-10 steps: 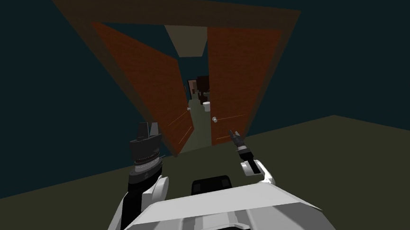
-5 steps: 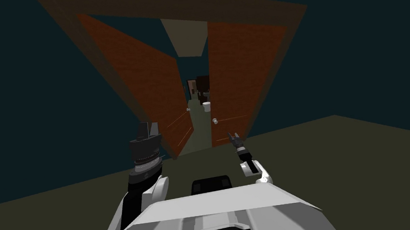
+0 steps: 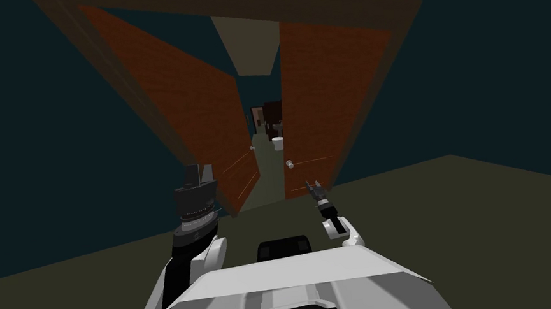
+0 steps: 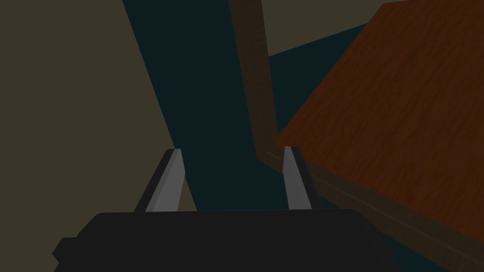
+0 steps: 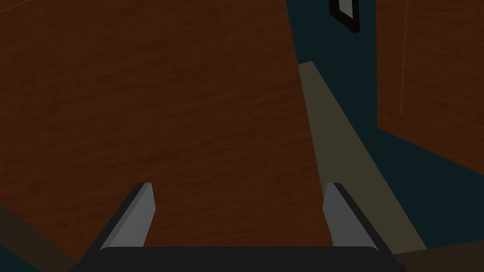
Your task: Push the door open
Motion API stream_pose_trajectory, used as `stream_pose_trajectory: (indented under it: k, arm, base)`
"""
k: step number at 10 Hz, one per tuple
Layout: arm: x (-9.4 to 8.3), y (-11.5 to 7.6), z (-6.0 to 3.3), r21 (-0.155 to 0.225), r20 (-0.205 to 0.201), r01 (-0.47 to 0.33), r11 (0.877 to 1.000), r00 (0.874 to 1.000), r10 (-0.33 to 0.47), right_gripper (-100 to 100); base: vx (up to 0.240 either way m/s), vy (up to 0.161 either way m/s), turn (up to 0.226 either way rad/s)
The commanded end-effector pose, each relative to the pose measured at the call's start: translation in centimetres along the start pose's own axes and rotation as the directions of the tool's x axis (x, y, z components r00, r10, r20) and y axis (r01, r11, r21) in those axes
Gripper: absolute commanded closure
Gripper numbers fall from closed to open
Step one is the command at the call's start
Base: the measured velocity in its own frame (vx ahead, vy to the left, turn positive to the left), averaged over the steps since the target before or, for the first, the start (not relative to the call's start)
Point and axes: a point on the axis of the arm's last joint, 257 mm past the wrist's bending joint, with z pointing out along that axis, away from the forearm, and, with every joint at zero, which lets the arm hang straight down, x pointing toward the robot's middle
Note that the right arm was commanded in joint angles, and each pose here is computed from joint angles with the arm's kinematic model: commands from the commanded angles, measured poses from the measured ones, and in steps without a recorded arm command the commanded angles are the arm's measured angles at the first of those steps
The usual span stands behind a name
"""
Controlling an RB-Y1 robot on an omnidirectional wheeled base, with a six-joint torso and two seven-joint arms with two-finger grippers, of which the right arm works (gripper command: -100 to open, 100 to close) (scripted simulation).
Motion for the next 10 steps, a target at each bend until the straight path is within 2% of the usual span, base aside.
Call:
stream_pose_trajectory:
  k: [1, 5, 10]
  arm:
    - [1.1, -0.2, -0.07, -0.002, -0.018, 0.041, 0.999, 0.999, -0.041, -100]
    - [3.6, -0.5, -0.50, -0.010, -0.064, 0.122, 0.992, 0.990, -0.123, -100]
    - [6.3, -0.4, -1.05, -0.031, -0.111, 0.203, 0.979, 0.972, -0.205, -100]
  base:
    - [0.103, 0.018, -0.016]
    - [0.096, 0.016, -0.014]
    - [0.100, 0.009, -0.011]
